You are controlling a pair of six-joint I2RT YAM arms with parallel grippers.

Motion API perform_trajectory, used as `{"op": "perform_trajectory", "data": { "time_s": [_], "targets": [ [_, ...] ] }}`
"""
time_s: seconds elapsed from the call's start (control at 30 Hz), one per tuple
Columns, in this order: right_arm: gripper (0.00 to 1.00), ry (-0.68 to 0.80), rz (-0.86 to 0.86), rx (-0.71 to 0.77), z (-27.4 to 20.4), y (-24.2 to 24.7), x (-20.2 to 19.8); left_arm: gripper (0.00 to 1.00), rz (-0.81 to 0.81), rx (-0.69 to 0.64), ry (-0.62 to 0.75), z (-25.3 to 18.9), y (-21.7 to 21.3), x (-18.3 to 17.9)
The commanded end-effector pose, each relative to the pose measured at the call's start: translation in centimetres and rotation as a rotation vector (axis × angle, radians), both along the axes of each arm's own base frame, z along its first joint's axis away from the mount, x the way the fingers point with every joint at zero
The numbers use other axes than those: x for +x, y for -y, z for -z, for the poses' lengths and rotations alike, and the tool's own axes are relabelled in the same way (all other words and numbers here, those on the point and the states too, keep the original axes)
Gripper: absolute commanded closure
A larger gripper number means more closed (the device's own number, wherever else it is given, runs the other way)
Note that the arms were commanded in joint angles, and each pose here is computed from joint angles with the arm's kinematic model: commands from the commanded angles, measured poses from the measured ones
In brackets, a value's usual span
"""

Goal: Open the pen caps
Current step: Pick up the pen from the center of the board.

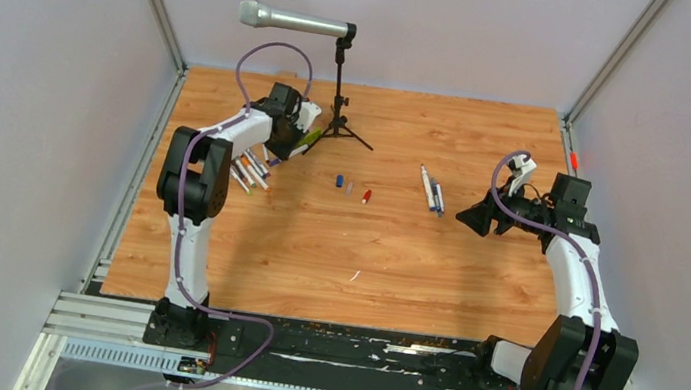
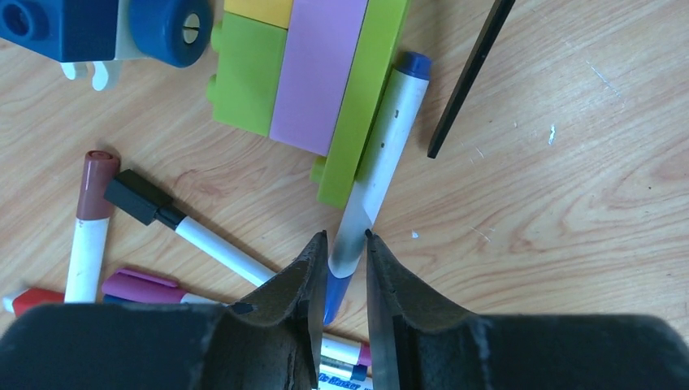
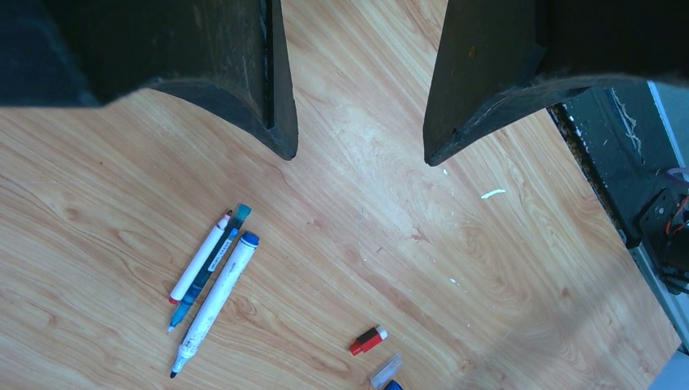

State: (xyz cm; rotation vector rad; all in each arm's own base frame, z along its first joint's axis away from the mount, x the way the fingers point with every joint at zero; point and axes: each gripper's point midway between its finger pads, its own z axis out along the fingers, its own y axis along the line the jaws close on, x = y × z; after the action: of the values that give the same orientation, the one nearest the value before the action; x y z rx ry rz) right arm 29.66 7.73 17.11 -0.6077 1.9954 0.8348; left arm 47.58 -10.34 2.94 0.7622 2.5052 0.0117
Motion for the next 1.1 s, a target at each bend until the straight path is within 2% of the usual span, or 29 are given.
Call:
{"op": "perform_trajectory", "data": {
  "time_s": [0.0, 0.4, 0.53, 0.63, 0.77, 0.87, 1.07],
  "targets": [
    [0.41, 0.044, -0.023, -0.002, -0.2, 0.0, 0.4, 0.70, 0.017, -0.031, -0.008, 0.1, 0.4, 0.6],
    [0.41, 0.056, -0.025, -0.003, -0.6, 0.0, 0.3, 0.73, -0.010, -0.077, -0.100, 1.6, 0.4, -1.7],
    [0.41, 0.063, -0.026, 0.001, -0.9, 0.0, 0.3, 0.87, -0.040, -0.076, -0.104, 1.5, 0.1, -2.7],
    [0.41, 0.068, -0.025, 0.005, -1.0, 0.1, 0.2, 0.94, -0.064, -0.078, -0.066, 0.2, -0.2, -3.0],
    [0.41, 0.072, -0.028, 0.010, -1.2, 0.1, 0.1, 1.00, -0.082, -0.113, 0.037, -3.7, -0.2, -3.0],
    [0.41, 0.074, -0.028, 0.012, -1.3, 0.1, 0.1, 1.00, -0.094, -0.136, 0.081, -6.0, -0.3, -3.7],
    [0.41, 0.084, -0.033, 0.017, -1.6, 0.0, 0.0, 1.00, -0.104, -0.205, 0.098, -7.9, 0.0, -6.9]
  ]
}}
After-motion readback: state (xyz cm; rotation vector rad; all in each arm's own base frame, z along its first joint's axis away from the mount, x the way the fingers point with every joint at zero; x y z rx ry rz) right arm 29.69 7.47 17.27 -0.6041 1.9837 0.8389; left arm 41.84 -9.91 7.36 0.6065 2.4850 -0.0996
